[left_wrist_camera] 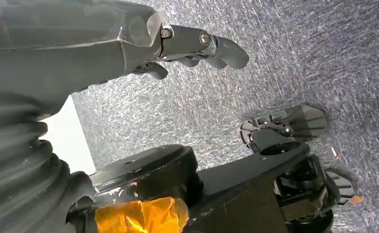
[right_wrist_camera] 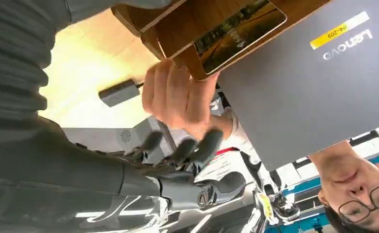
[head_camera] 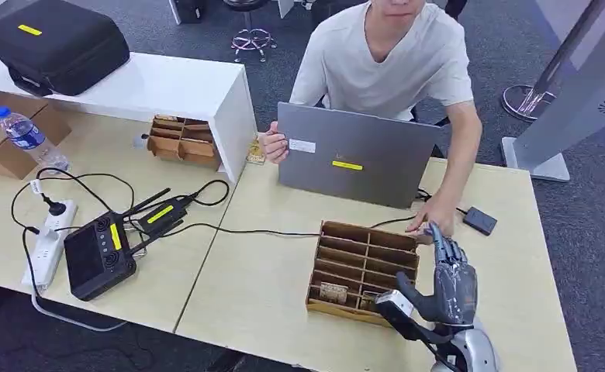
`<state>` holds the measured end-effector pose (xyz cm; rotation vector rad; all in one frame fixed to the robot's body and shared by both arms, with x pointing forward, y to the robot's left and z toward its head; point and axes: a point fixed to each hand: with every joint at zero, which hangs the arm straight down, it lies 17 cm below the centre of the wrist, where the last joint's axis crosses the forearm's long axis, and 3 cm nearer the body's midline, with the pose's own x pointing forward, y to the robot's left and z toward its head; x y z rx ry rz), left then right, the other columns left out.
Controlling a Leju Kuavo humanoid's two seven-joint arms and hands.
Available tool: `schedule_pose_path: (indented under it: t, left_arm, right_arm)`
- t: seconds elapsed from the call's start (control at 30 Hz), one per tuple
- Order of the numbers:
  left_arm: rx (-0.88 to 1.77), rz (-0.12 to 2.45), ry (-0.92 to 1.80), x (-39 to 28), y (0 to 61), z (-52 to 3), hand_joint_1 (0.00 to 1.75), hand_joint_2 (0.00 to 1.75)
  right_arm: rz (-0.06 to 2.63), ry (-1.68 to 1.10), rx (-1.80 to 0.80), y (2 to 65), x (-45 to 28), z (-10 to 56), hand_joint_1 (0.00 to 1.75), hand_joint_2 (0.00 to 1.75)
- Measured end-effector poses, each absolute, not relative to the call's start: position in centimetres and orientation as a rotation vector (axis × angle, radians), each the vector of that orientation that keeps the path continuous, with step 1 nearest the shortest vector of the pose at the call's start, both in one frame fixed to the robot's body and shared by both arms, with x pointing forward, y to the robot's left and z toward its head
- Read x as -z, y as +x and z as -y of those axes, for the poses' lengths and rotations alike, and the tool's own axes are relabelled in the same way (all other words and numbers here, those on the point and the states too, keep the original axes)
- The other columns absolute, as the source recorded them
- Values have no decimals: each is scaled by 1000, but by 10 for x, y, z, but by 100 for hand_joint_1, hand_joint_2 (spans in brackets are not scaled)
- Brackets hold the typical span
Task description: Pass the card to the sensor for recognition and then transmit it.
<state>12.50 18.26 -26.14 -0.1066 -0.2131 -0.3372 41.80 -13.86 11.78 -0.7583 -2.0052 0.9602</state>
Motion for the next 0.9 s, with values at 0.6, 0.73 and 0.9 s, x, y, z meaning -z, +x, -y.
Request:
schedule_pose_path:
  t: [0.6, 0.73, 0.9]
  left_arm:
    - [355, 204, -115, 261, 124, -180, 0, 175]
    - [358, 205, -116, 260, 125, -179, 0, 175]
    - [359, 205, -115, 260, 125, -179, 0, 175]
  right_arm:
    - [2032, -756, -965, 446, -134, 120, 0, 175]
    - [2033, -749, -968, 448, -134, 116, 0, 175]
    - [2024, -743, -974, 449, -130, 114, 0, 175]
